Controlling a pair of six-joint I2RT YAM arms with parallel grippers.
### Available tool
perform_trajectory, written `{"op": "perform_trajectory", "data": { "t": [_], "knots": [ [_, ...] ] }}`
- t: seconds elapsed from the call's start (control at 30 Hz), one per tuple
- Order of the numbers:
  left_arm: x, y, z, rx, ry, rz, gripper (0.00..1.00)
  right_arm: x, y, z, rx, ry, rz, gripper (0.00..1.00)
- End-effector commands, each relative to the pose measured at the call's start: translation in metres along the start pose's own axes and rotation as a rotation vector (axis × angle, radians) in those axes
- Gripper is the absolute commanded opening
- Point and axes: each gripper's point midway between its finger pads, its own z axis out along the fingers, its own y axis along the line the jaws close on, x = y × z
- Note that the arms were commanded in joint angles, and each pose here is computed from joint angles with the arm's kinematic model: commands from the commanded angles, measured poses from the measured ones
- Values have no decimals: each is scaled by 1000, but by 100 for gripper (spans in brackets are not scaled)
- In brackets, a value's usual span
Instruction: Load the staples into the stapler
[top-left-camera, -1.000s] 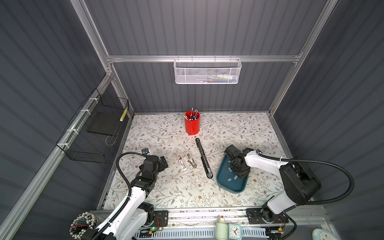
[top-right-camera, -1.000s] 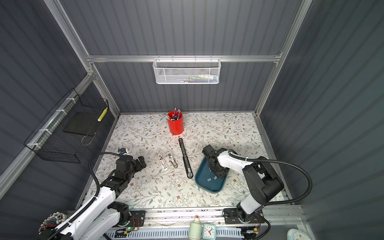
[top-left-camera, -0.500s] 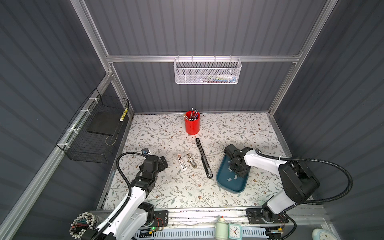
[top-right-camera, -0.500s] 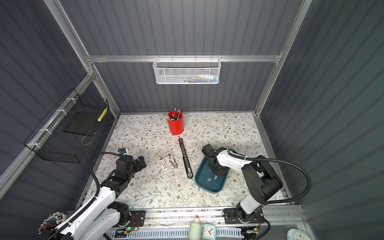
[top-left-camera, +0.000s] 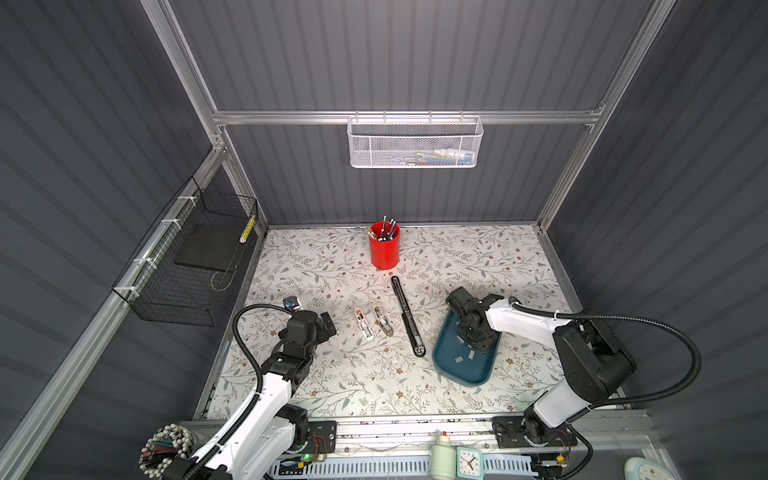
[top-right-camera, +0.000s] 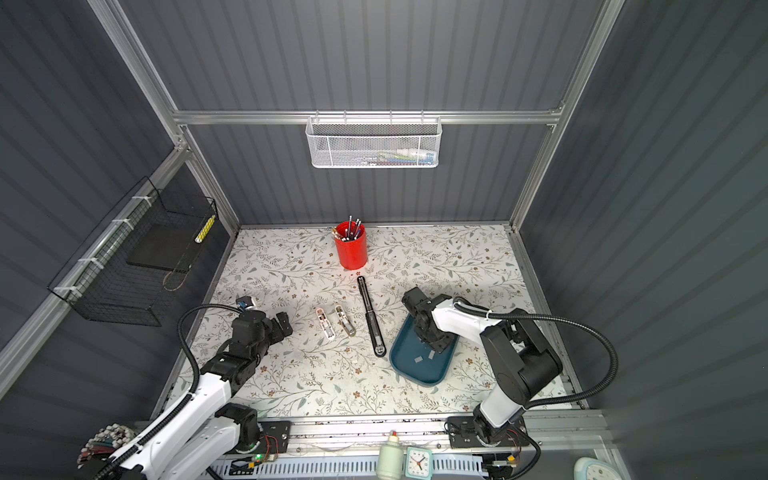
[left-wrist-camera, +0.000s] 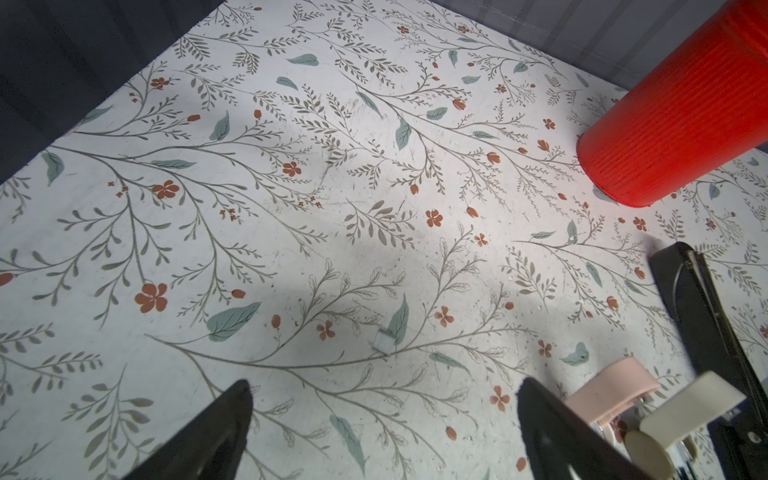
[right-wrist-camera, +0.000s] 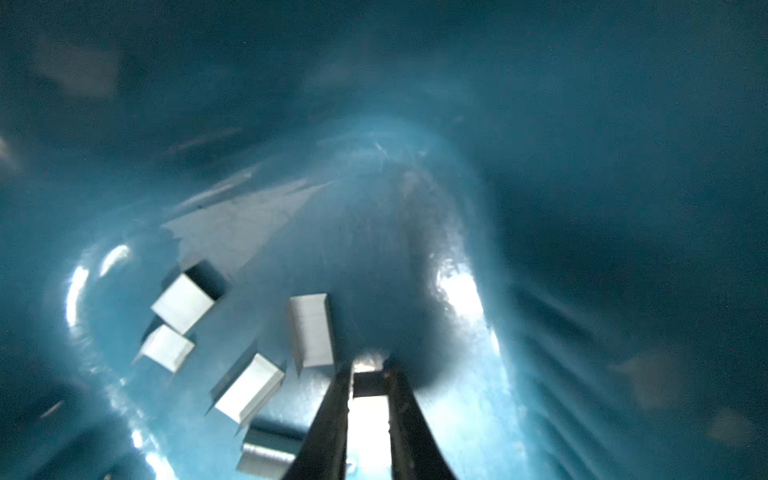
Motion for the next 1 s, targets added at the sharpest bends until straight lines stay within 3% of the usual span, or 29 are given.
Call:
{"op": "perform_trajectory", "data": {
  "t": [0.0,0.13,0.4,0.5,0.67,0.83,0.97],
  "knots": [
    [-12,0,-2,-11,-19,-20,100,5,-5,4,32,9,-40,20],
    [-11,-1,0,-13,-14,-21,100,-10,7,-24,-17,-79,-95,21],
    [-12,9,0,-75,-16,-42,100,-26,45,-107,-234,-353,-337,22],
    [-12,11,0,-84,-15,-47,100,-27,47,-124,-256,-414,-410,21],
    [-12,12,1,-100,-6,-39,100,-12,28,-105,-281,-330,-383,38],
    [-11,12,2,-98,-10,-38,100,-10,-1,-66,-219,-205,-287,40],
    [-10,12,4,-101,-2,-33,100,-2,-1,-49,-249,-142,-269,41]
  ]
}}
